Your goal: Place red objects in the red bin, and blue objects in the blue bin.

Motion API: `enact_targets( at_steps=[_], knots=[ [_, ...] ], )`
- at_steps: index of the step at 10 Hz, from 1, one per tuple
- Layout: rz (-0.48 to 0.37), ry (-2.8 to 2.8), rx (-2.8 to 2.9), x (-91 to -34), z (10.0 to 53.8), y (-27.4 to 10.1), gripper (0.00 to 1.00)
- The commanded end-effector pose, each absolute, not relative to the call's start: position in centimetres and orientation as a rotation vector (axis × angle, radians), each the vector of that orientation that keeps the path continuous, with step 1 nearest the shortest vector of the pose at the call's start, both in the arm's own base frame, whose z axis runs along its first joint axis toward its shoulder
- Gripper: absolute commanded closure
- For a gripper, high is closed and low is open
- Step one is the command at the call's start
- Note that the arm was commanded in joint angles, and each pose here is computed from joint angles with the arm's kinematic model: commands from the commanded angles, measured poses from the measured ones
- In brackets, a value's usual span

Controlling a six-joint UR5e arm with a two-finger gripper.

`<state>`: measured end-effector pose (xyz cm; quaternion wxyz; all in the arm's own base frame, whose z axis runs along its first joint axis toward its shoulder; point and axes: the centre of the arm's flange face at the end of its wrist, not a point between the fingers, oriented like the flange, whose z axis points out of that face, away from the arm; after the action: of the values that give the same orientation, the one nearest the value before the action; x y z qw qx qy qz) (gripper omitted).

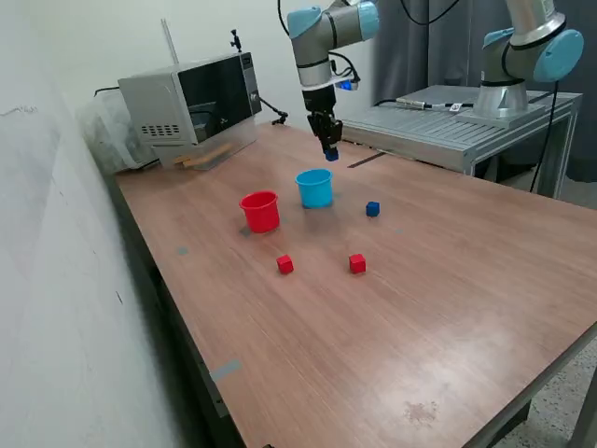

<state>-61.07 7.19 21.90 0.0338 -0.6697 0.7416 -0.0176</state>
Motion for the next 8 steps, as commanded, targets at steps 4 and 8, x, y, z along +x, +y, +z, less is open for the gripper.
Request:
enact_targets(
  at_steps=[4,8],
  knots=[
    [-0.018,2.251,-2.112,-62.4,22.8,5.7,1.00],
    [0.005,2.266,-2.109,-63.1,23.4,6.4,1.00]
  ],
)
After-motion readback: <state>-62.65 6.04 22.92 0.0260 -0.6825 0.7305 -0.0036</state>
